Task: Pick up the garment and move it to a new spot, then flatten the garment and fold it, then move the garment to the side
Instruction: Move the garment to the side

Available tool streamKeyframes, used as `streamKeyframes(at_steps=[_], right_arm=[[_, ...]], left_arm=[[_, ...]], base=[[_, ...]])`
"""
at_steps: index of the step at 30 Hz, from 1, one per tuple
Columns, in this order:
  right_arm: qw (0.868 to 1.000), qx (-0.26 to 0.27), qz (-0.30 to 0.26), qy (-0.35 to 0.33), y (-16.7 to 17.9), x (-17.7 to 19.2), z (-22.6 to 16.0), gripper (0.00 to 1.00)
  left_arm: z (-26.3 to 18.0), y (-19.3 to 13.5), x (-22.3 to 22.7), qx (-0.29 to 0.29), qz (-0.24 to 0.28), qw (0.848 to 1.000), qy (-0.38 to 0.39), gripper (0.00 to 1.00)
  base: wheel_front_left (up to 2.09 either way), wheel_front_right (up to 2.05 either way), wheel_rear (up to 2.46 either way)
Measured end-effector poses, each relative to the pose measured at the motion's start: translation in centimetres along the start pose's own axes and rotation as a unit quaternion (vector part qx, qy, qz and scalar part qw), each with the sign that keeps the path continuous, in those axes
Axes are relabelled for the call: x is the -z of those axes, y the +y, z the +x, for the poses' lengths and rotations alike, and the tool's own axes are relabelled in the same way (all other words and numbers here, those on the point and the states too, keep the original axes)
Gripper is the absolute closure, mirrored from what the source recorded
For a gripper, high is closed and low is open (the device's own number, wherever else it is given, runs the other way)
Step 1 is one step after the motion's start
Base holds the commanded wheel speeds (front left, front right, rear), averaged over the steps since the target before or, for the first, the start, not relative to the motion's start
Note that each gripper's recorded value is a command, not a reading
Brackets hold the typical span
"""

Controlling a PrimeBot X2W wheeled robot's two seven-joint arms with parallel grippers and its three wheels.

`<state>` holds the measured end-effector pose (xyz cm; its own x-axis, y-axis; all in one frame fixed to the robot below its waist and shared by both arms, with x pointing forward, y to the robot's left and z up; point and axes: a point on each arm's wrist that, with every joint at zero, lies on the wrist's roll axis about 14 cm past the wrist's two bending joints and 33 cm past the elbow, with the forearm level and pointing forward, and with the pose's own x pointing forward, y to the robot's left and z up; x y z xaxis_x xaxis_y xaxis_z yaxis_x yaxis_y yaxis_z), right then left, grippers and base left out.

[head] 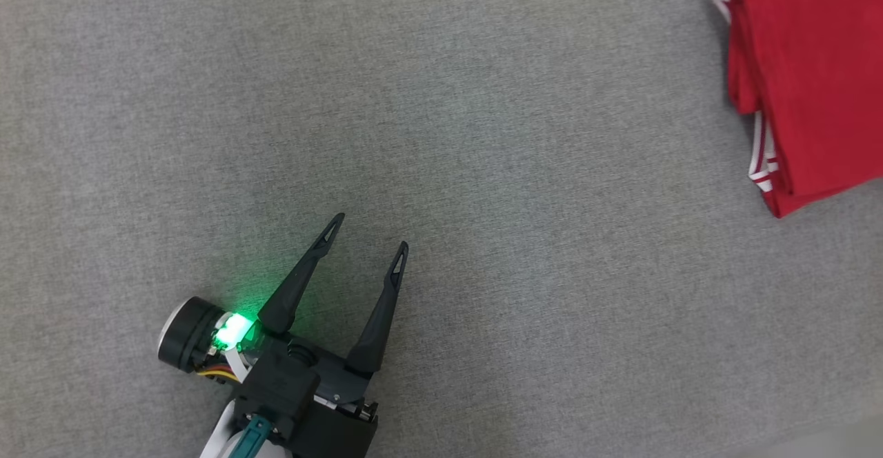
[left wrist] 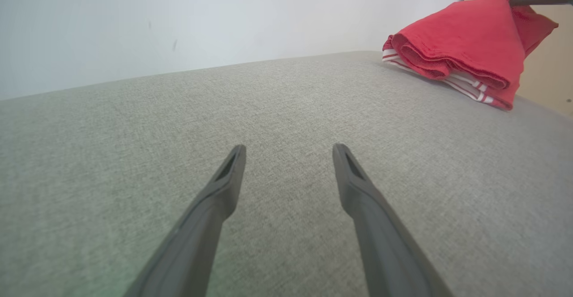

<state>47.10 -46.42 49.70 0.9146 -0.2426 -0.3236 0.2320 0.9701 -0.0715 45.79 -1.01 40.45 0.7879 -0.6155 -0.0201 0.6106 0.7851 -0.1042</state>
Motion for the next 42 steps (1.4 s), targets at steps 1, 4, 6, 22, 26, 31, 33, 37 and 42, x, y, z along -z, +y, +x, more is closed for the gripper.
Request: streamKeyframes(at_steps=[1,4,6,22,26,31,33,37,42], right_arm=[[1.0,0.008,-0.004,0.005,-0.3,0.4,0.3,1.0],[0.999,0.029,-0.009,0.016,-1.0,1.2,1.1,0.52],[0.998,0.045,-0.028,0.023,-1.7,1.8,1.5,0.08],[0.994,0.002,-0.093,-0.055,3.6,-1.5,2.1,0.0],[0.992,-0.05,-0.074,-0.084,7.7,-1.3,0.5,0.0],[0.986,-0.108,-0.059,-0.114,12.3,-0.7,-2.6,0.0],[0.983,-0.125,-0.053,-0.126,13.7,-0.6,-3.9,0.0],[0.978,-0.149,-0.04,-0.141,16.0,-0.1,-5.9,0.0],[0.966,-0.183,-0.014,-0.181,20.0,-0.3,-9.7,0.0]], left_arm=[[0.0,0.0,0.0,0.0,0.0,1.0,0.0,0.0],[0.0,0.2,0.0,-0.002,0.002,1.0,0.0,0.0],[0.0,0.4,-0.1,-0.004,0.004,1.0,-0.002,0.0],[-2.2,0.9,-3.3,-0.05,0.017,0.998,-0.017,0.0],[-3.4,0.6,-4.6,-0.068,0.011,0.997,-0.024,0.0],[-5.4,0.7,-6.2,-0.1,-0.004,0.994,-0.036,0.0],[-6.3,0.8,-6.7,-0.115,-0.01,0.993,-0.039,0.0],[-7.9,1.4,-7.2,-0.143,-0.019,0.989,-0.042,0.0],[-11.1,2.5,-8.6,-0.192,-0.028,0.979,-0.059,0.0]], base=[[0.0,0.0,0.0],[0.0,0.0,0.0],[0.0,0.0,0.0],[0.0,0.0,0.0],[0.0,0.0,0.0],[0.0,0.0,0.0],[0.0,0.0,0.0],[0.0,0.0,0.0],[0.0,0.0,0.0]])
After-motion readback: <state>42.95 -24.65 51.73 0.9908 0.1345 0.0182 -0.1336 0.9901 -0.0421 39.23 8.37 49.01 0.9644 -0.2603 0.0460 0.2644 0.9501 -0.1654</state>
